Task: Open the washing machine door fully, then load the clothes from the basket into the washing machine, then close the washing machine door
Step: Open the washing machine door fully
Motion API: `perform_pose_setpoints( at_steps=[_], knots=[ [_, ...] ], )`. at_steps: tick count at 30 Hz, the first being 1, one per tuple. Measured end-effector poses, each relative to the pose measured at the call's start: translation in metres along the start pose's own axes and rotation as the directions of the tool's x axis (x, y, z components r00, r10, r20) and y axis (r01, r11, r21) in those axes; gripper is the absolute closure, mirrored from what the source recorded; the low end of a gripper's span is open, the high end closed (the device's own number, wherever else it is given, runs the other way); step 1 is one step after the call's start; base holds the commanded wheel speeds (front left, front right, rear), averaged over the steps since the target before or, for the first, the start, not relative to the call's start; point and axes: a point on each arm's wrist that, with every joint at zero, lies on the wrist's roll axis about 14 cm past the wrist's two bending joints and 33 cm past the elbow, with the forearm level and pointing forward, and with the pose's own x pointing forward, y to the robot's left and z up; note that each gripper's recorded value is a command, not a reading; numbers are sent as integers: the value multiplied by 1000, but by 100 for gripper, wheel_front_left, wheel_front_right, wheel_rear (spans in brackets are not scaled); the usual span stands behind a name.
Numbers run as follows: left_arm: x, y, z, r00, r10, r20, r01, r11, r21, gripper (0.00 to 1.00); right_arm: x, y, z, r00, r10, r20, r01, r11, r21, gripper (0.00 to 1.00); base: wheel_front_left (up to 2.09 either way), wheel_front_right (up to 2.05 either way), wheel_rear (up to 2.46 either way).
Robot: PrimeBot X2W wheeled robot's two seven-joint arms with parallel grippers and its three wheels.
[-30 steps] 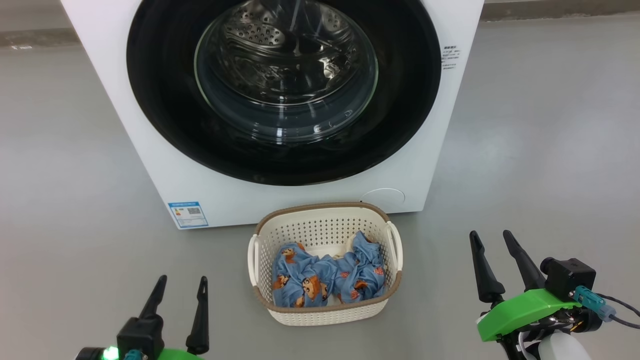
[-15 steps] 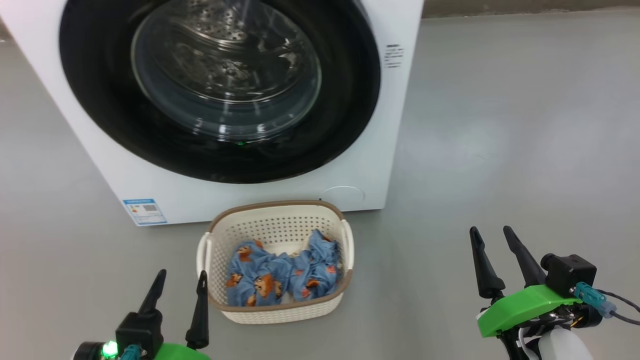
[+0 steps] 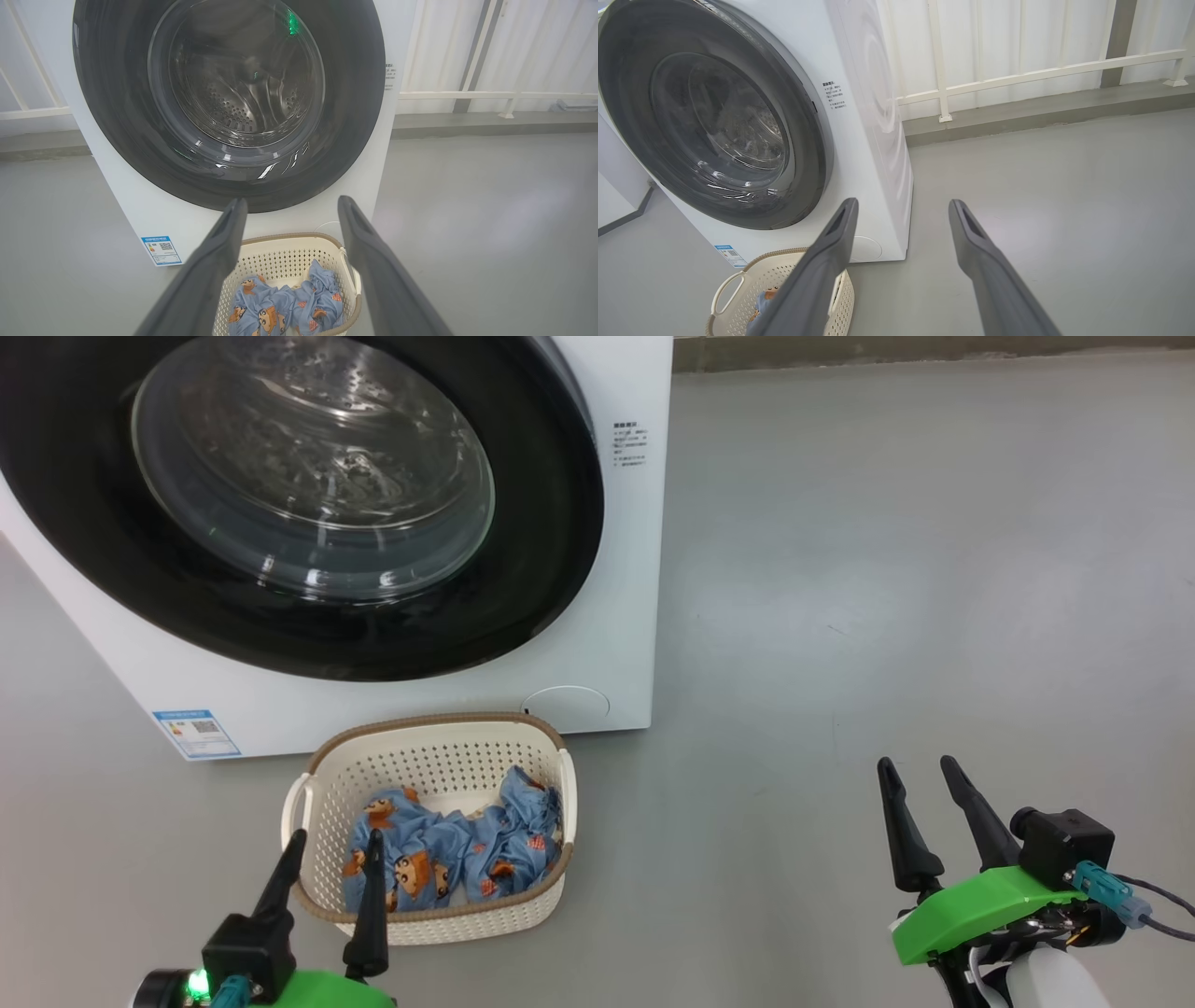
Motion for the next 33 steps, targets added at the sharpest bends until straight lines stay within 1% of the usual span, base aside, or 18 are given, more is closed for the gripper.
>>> perform_pose_setpoints(
  at_steps=[33],
  knots=[
    [-4, 2, -6, 1000, 10, -20, -9, 1000, 11, 0, 2, 6, 0, 1000, 17, -1, -17, 1000, 0, 0, 1, 1, -3]
  ],
)
